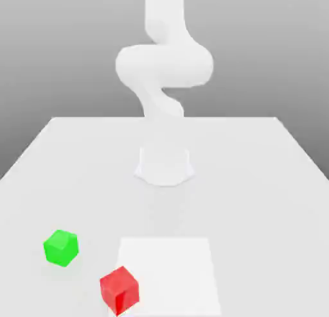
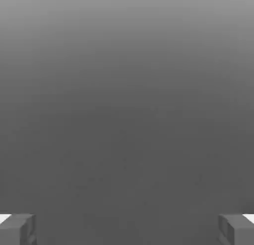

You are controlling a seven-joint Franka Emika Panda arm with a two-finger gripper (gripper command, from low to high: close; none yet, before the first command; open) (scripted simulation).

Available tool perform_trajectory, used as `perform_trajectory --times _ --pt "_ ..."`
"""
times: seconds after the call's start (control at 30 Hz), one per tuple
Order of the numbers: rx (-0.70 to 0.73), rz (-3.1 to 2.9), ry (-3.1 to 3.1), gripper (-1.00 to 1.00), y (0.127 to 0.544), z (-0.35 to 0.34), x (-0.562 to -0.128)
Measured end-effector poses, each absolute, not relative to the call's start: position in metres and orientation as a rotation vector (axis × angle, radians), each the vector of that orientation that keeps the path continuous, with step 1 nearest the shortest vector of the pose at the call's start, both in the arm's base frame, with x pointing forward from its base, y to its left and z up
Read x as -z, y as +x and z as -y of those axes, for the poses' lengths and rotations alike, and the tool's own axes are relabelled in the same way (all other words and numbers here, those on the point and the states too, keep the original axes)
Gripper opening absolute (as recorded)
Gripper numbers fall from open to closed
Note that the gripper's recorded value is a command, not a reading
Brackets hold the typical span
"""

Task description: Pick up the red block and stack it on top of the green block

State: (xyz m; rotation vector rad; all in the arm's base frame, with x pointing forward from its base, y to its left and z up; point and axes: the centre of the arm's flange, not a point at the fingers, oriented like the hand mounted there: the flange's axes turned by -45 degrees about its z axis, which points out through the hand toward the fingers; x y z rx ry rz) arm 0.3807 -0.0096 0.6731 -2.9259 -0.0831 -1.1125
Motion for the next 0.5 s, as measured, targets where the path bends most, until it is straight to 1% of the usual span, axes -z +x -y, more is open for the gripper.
perform_trajectory --times 0.1,0.23,0.37,0.5 --pt "0.978 0.213 -2.962 0.0 0.418 0.019 -0.622" --pt "0.807 0.375 -2.992 0.0 0.456 0.029 -0.55" --pt "0.638 0.532 -3.007 0.0 0.481 0.038 -0.474" --pt "0.467 0.687 -3.008 0.0 0.493 0.047 -0.398"
